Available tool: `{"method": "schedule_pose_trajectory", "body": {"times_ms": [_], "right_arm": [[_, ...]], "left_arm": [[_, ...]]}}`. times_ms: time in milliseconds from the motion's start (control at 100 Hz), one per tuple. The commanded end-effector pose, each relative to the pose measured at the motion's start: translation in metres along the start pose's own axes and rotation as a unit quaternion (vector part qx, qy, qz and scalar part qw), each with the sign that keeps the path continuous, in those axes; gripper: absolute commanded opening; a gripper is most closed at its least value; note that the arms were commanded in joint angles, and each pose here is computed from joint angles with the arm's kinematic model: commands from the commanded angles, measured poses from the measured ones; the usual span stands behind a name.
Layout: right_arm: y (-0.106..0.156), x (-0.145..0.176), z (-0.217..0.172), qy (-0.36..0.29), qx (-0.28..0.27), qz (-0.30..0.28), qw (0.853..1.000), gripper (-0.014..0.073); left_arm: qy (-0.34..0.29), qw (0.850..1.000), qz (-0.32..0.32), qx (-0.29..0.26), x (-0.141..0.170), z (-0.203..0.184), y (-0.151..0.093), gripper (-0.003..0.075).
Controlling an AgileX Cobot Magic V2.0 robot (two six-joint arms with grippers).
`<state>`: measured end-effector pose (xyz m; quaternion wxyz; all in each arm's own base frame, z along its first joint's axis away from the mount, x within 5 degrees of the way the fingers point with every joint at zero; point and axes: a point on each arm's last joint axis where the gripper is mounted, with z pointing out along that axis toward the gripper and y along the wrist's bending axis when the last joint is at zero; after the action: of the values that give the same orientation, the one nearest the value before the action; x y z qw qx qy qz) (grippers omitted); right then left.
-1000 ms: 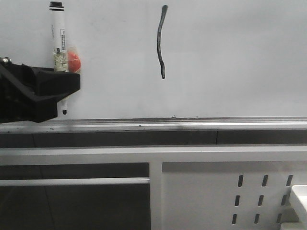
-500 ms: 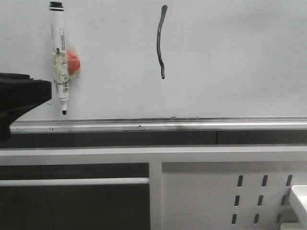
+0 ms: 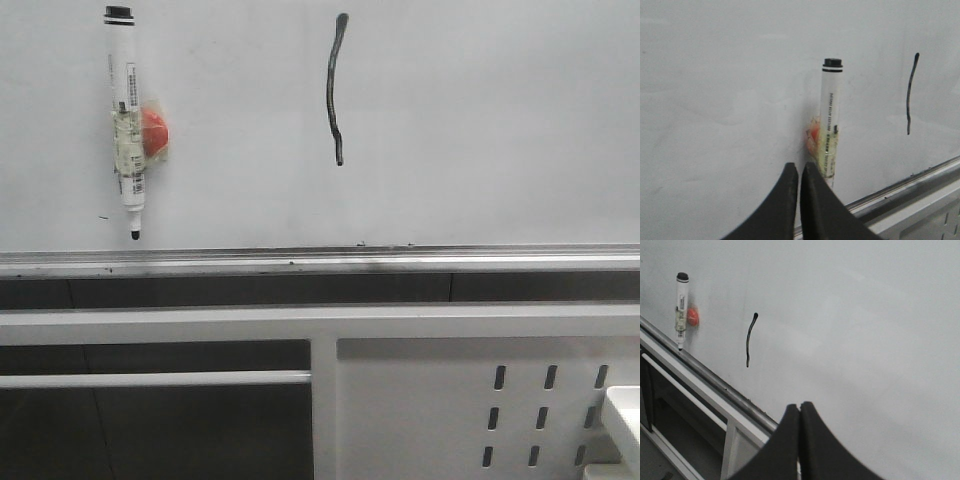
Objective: Write number 1 on whiteboard
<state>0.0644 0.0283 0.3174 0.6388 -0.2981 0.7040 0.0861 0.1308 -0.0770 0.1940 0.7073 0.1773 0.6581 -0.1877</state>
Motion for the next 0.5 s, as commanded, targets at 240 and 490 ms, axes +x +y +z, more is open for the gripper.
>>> {"method": "schedule_pose_trajectory", "body": {"times_ms": [240, 490], "right_arm": [[0.018, 0.052, -0.011, -0.088, -0.047, 0.004, 0.995, -0.0069], [0.018, 0.051, -0.011, -0.095, -0.049, 0.004, 0.994, -0.0069]], "left_arm": [[-0.091, 0.995, 0.033, -0.008, -0.013, -0.01, 0.001, -0.002], [-0.091, 0.995, 0.038, -0.026, -0.013, -0.01, 0.004, -0.002]]}}
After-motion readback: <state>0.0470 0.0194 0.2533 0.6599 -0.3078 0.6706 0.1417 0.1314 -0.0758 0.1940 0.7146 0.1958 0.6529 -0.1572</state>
